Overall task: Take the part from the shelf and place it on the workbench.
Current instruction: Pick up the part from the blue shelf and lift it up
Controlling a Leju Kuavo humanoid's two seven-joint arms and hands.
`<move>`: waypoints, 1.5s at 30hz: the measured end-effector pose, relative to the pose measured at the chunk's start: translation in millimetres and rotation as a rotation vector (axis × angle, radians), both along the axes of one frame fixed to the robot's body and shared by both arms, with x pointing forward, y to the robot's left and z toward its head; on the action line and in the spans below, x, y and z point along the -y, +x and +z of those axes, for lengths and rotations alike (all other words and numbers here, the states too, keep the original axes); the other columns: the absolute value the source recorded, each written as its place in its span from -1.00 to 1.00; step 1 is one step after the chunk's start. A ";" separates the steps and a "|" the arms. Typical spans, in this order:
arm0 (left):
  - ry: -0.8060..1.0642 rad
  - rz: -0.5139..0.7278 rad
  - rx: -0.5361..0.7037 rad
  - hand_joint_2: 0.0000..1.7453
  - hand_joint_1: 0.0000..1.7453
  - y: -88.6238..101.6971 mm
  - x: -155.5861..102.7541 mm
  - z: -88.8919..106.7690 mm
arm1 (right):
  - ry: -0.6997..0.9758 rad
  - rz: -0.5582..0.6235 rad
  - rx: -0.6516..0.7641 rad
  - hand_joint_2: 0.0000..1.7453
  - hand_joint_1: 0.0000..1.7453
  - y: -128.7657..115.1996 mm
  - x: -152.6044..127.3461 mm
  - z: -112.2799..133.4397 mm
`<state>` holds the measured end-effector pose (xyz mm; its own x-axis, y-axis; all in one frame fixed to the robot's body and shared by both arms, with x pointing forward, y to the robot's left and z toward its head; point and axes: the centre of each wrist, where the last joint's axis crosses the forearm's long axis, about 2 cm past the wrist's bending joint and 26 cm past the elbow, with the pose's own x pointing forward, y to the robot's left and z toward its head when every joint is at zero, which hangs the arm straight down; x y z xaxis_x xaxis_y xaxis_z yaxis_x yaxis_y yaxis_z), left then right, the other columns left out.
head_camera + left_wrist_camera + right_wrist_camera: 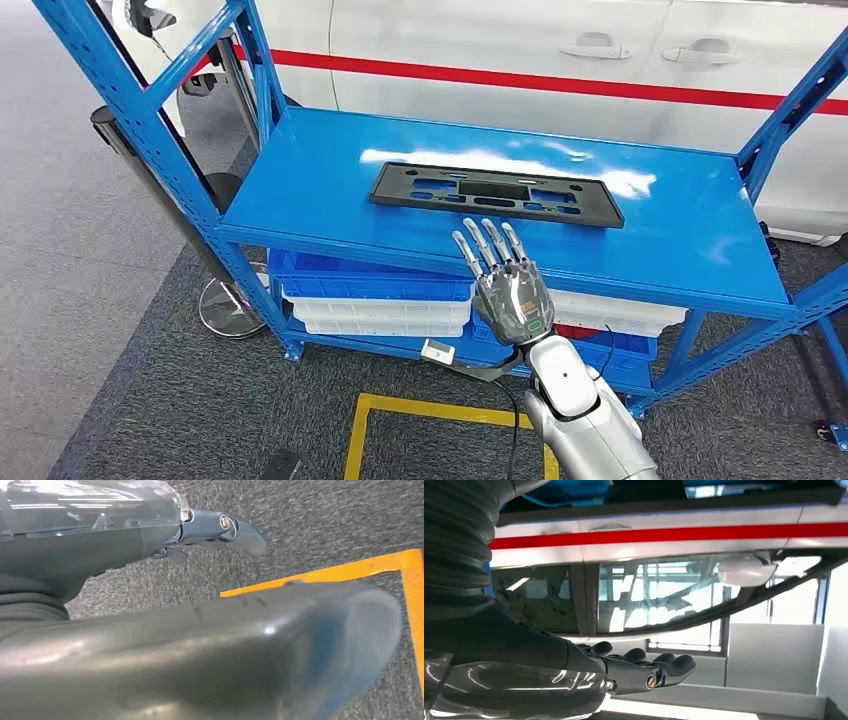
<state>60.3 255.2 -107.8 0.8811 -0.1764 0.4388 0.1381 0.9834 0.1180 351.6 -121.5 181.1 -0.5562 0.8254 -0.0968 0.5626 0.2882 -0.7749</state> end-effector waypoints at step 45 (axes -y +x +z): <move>0.012 0.012 -0.001 -1.00 -1.00 -12.1 -7.2 -2.1 | 0.055 -0.038 -0.219 1.00 -1.00 16.6 17.1 16.4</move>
